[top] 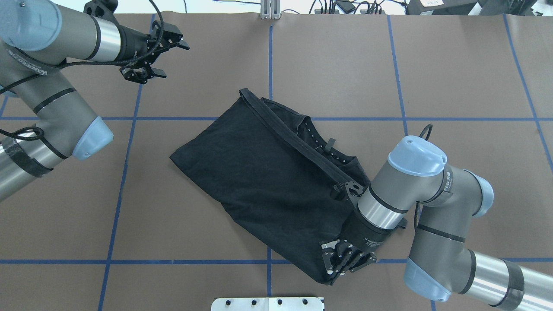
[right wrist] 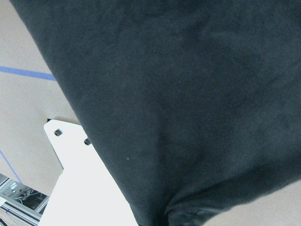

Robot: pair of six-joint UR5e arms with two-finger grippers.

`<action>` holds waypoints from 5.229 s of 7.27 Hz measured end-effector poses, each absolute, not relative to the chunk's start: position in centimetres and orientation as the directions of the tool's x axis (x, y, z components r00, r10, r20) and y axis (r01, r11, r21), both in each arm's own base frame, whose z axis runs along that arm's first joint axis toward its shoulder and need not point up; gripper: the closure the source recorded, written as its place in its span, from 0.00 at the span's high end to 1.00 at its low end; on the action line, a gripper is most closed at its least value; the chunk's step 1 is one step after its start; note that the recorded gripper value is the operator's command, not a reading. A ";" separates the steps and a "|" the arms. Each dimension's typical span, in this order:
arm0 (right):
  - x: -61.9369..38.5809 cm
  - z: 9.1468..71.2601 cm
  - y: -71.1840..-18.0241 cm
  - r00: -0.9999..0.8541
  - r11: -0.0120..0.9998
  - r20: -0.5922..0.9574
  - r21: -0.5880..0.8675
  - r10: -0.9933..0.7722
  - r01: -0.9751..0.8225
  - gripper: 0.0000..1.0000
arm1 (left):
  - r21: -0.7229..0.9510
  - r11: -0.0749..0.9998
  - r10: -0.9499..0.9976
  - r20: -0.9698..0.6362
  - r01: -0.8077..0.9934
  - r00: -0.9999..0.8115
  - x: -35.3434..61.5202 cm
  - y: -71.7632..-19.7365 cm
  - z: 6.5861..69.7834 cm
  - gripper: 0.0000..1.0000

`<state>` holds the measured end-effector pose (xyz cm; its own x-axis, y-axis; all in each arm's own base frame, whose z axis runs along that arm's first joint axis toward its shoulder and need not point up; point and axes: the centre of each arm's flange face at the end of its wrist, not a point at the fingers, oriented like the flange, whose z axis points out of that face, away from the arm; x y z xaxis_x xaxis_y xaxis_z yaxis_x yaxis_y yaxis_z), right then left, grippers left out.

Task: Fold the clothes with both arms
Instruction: 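Drag the grasped edge with the right gripper, rotating the shirt, then grasp the shirt corner nearest the left gripper while the right gripper holds, then pull the grasped corner away from the robot with the left gripper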

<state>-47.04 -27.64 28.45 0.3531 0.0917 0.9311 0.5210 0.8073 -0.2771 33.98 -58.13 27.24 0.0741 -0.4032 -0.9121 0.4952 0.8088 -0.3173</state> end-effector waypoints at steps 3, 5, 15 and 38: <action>-43.4 27.0 -32.1 0.335 0.852 0.930 -0.296 0.154 0.432 1.00 | -0.310 0.828 -0.395 -0.914 0.468 0.091 34.9 -55.6 28.3 1.00; -39.3 26.8 -37.4 0.311 0.907 0.932 -0.286 0.187 0.311 1.00 | -0.310 0.846 -0.397 -0.909 0.433 0.125 36.2 -52.2 30.4 1.00; -35.5 25.5 -43.1 0.282 0.970 0.937 -0.234 0.206 0.071 1.00 | -0.264 0.841 -0.430 -0.855 0.472 0.289 46.3 -45.3 39.5 0.93; -35.1 26.1 -43.9 0.288 0.973 0.935 -0.228 0.209 0.035 1.00 | -0.232 0.696 -0.499 -0.837 0.680 0.226 49.7 -69.9 27.0 0.00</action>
